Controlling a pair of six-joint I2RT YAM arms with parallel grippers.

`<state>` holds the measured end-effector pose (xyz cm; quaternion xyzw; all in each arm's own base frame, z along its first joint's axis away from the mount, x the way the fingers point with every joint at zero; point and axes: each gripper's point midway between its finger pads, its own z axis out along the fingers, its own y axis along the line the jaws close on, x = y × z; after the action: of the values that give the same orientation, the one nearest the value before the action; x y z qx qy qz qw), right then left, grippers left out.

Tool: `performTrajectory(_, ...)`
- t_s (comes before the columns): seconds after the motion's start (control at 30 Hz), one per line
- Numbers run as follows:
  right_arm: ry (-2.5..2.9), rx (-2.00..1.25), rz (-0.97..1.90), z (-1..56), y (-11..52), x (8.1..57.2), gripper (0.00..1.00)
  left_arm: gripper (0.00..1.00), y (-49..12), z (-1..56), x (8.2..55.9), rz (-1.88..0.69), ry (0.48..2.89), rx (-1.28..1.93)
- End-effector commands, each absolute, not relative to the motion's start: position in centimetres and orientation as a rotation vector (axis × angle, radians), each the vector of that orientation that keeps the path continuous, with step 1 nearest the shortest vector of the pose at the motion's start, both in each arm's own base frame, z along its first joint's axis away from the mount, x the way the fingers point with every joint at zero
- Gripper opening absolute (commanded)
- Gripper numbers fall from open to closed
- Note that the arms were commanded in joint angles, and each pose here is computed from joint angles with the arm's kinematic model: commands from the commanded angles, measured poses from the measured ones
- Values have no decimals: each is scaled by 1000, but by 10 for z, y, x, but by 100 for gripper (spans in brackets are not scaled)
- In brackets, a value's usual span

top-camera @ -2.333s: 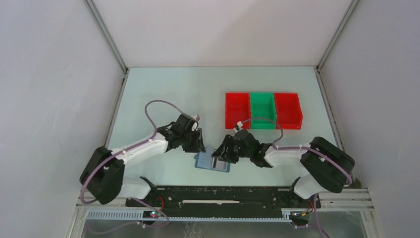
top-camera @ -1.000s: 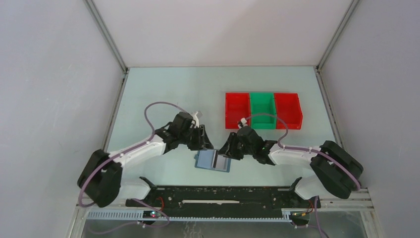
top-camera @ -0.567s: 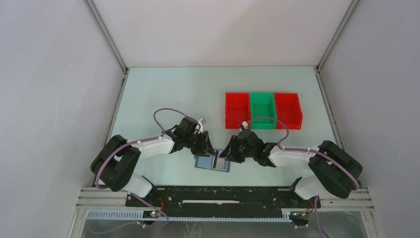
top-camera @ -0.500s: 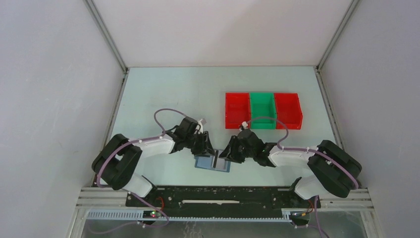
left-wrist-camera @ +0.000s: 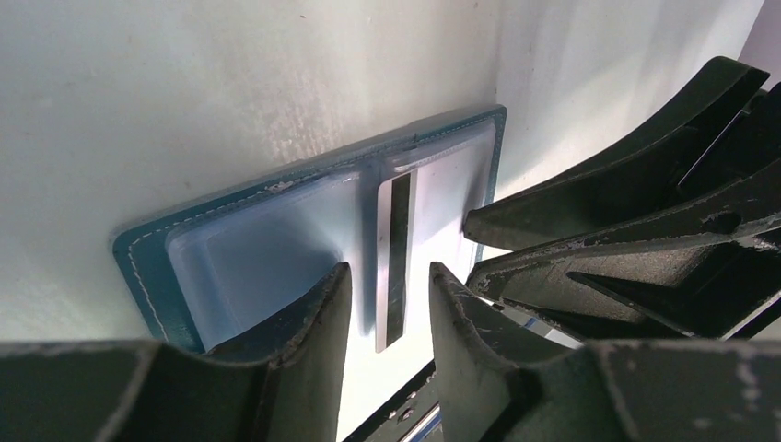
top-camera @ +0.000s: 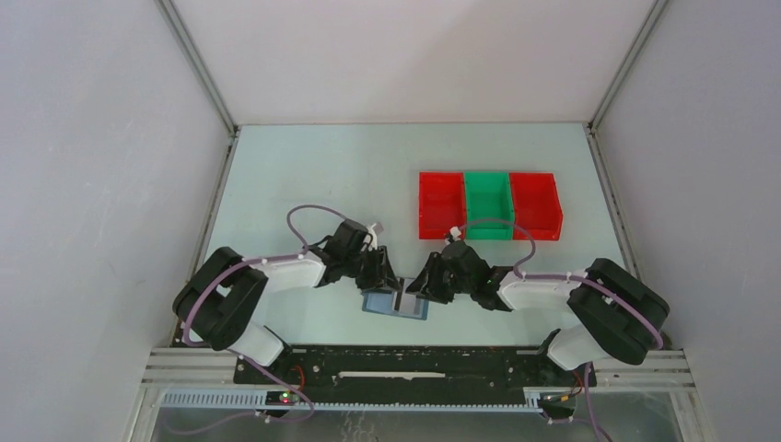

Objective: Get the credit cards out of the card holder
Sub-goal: Remove the credit card from the card holder.

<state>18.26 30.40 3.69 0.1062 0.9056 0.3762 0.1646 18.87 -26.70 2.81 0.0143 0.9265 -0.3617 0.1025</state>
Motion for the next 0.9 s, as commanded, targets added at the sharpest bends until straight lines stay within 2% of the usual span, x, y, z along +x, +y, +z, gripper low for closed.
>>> performTrajectory(0.0,2593,315,1054,28,304,180,48,41,-266,21,185,-1078,2739,40)
performTrajectory(0.27,2623,321,1101,20,315,173,47,33,-269,23,182,-1115,2727,27)
performTrajectory(0.33,2624,320,1102,19,315,173,47,27,-269,24,183,-1124,2720,21)
performTrajectory(0.43,2623,323,1097,19,314,174,47,14,-269,26,183,-1124,2712,20)
performTrajectory(0.6,2626,331,1080,17,311,173,47,9,-264,28,183,-1096,2711,13)
performTrajectory(0.7,2633,343,1069,14,308,172,47,1,-261,33,185,-1085,2697,18)
performTrajectory(0.87,2642,363,1055,8,304,171,47,0,-246,37,185,-1024,2702,13)
